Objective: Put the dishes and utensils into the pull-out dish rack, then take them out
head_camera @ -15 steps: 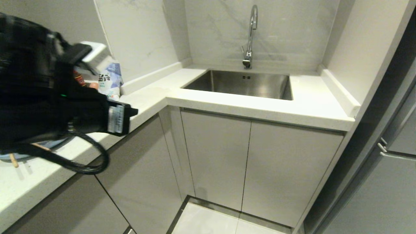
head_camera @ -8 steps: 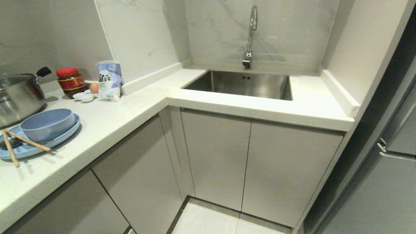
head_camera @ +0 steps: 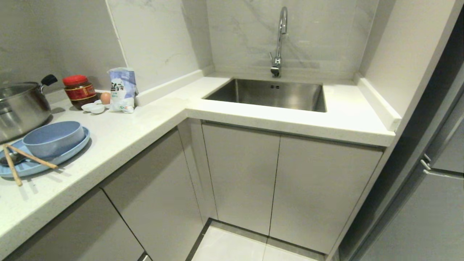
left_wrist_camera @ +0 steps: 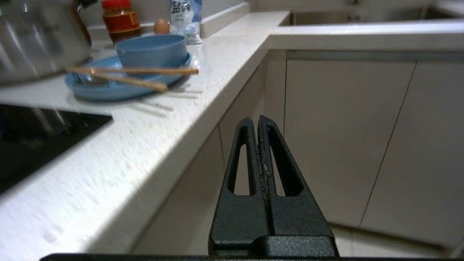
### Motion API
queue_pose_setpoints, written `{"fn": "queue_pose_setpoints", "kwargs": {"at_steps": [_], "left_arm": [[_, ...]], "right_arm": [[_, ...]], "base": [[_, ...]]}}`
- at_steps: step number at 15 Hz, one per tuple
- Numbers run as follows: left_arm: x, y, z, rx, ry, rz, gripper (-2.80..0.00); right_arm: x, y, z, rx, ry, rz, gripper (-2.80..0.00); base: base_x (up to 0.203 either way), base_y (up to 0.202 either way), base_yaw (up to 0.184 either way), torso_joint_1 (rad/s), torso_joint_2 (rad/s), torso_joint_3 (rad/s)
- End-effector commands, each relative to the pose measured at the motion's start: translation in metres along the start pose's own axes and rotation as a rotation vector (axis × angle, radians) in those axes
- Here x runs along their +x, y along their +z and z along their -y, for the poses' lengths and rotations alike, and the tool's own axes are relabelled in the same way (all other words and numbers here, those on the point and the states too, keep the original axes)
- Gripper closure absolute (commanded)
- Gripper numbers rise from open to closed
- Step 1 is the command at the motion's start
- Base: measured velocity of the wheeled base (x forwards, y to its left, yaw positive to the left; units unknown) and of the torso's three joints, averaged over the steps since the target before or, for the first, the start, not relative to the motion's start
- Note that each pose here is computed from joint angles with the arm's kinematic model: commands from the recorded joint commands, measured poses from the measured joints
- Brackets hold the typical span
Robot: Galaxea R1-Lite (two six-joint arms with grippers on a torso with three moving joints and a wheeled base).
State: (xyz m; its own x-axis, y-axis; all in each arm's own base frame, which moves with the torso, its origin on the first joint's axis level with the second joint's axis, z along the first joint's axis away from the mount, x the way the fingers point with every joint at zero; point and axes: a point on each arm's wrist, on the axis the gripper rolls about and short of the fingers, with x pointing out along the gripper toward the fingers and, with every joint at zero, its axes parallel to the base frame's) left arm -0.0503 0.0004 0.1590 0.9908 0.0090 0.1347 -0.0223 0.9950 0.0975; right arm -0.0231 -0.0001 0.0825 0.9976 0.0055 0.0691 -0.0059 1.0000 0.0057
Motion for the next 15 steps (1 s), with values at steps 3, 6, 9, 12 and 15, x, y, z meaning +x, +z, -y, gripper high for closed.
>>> {"fn": "queue_pose_setpoints", "kwargs": {"at_steps": [3, 6, 9, 12, 15], "left_arm": [[0.005, -0.040, 0.004, -0.053, 0.019, 0.003, 0.00], [0.017, -0.078, 0.008, -0.026, 0.019, -0.045, 0.00], [0.016, -0.088, 0.009, -0.051, -0.020, -0.146, 0.00], [0.017, -0.087, 0.009, -0.051, -0.021, -0.119, 0.00], [0.017, -0.087, 0.009, -0.062, -0.019, -0.119, 0.00]], "right_arm": [[0.001, -0.006, 0.000, 0.000, 0.000, -0.022, 0.00], [0.001, -0.006, 0.000, 0.000, 0.000, -0.022, 0.00], [0.001, -0.006, 0.000, 0.000, 0.000, -0.022, 0.00], [0.001, -0.006, 0.000, 0.000, 0.000, -0.022, 0.00], [0.001, -0.006, 0.000, 0.000, 0.001, -0.022, 0.00]], "base": [[0.000, 0.000, 0.000, 0.000, 0.00, 0.000], [0.000, 0.000, 0.000, 0.000, 0.00, 0.000], [0.000, 0.000, 0.000, 0.000, 0.00, 0.000], [0.000, 0.000, 0.000, 0.000, 0.00, 0.000], [0.000, 0.000, 0.000, 0.000, 0.00, 0.000]]}}
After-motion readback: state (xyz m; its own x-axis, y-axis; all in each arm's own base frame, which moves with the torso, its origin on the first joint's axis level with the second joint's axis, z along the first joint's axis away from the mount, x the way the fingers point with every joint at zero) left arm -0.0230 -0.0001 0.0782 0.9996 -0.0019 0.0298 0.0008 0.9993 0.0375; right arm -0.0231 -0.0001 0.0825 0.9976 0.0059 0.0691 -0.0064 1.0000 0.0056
